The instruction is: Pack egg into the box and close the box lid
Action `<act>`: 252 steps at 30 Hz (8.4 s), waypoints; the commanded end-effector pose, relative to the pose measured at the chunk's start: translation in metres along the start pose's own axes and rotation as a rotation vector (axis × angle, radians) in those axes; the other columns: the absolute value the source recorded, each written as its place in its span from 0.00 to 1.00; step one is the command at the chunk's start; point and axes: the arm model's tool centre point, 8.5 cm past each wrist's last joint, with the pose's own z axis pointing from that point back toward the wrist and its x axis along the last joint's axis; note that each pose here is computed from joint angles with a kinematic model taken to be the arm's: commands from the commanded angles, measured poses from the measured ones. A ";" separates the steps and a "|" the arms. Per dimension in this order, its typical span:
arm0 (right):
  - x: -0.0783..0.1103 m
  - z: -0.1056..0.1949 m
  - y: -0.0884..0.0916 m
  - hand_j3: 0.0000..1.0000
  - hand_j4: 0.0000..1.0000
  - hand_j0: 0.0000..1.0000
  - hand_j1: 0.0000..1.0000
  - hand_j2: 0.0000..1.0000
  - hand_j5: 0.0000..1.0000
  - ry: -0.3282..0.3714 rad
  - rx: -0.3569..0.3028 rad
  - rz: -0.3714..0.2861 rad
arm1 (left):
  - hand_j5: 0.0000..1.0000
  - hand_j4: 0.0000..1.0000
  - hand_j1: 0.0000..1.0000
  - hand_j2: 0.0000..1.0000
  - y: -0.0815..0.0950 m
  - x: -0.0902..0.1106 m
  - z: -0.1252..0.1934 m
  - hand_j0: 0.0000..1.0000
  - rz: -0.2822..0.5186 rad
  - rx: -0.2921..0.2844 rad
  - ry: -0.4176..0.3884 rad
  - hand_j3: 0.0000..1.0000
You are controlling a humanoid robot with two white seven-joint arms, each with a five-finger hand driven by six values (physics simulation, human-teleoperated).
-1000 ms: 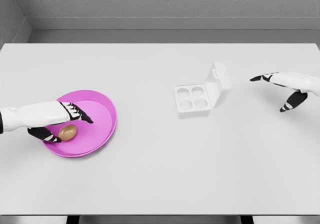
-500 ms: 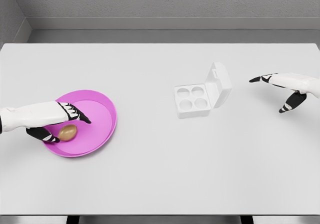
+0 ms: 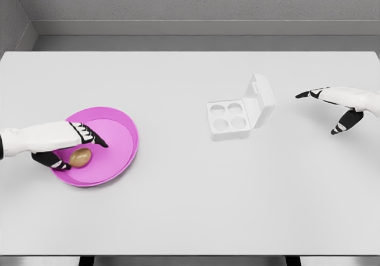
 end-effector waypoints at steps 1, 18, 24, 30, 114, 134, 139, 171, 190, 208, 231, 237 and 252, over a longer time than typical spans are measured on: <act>0.000 0.000 0.000 1.00 1.00 1.00 1.00 1.00 1.00 0.000 -0.002 -0.003 | 0.89 0.89 0.89 0.89 0.000 0.000 0.000 0.89 0.004 0.002 0.001 0.89; 0.001 -0.002 0.002 1.00 1.00 1.00 1.00 1.00 1.00 -0.006 0.002 -0.005 | 0.73 0.73 0.73 0.73 -0.005 0.001 -0.001 0.73 0.015 -0.002 -0.002 0.73; 0.003 -0.003 0.004 1.00 1.00 1.00 1.00 1.00 1.00 -0.011 0.010 0.000 | 0.68 0.68 0.68 0.68 -0.011 0.001 -0.001 0.68 0.014 -0.016 0.004 0.68; 0.003 -0.004 0.004 1.00 1.00 1.00 1.00 1.00 1.00 -0.011 0.012 0.000 | 0.57 0.57 0.57 0.57 -0.017 0.002 -0.002 0.57 0.021 -0.027 0.002 0.57; 0.004 -0.003 0.002 1.00 1.00 1.00 1.00 1.00 1.00 -0.010 0.009 0.003 | 0.35 0.35 0.35 0.35 0.066 0.073 -0.089 0.35 -0.058 0.262 -0.277 0.35; 0.003 -0.003 0.002 1.00 1.00 1.00 1.00 1.00 1.00 -0.009 0.009 0.002 | 0.35 0.35 0.35 0.35 0.096 0.109 -0.140 0.35 -0.022 0.379 -0.407 0.35; 0.004 -0.004 0.002 1.00 1.00 1.00 1.00 1.00 1.00 -0.011 0.009 0.001 | 0.34 0.34 0.34 0.34 0.102 0.118 -0.156 0.34 0.010 0.408 -0.443 0.34; 0.003 -0.004 0.003 1.00 1.00 1.00 1.00 1.00 1.00 -0.009 0.010 0.001 | 0.32 0.32 0.32 0.32 0.132 0.117 -0.241 0.32 0.241 0.281 -0.548 0.32; 0.001 -0.003 0.002 1.00 1.00 1.00 1.00 1.00 1.00 -0.003 0.008 -0.003 | 0.31 0.31 0.31 0.31 0.127 0.113 -0.248 0.31 0.253 0.263 -0.529 0.31; 0.002 -0.003 0.001 1.00 1.00 1.00 1.00 1.00 1.00 -0.006 0.006 -0.001 | 0.30 0.30 0.30 0.30 0.122 0.102 -0.255 0.30 0.290 0.244 -0.495 0.30; 0.002 -0.003 0.002 1.00 1.00 1.00 1.00 1.00 1.00 -0.007 0.007 -0.001 | 0.30 0.30 0.30 0.30 0.135 0.106 -0.252 0.30 0.370 0.238 -0.574 0.30; 0.002 -0.003 0.002 1.00 1.00 1.00 1.00 1.00 1.00 -0.007 0.008 0.001 | 0.30 0.30 0.30 0.30 0.124 0.090 -0.257 0.30 0.415 0.224 -0.523 0.30; 0.002 -0.003 0.003 1.00 1.00 1.00 1.00 1.00 1.00 -0.007 0.009 0.001 | 0.32 0.32 0.32 0.32 0.125 0.094 -0.258 0.32 0.510 0.270 -0.578 0.32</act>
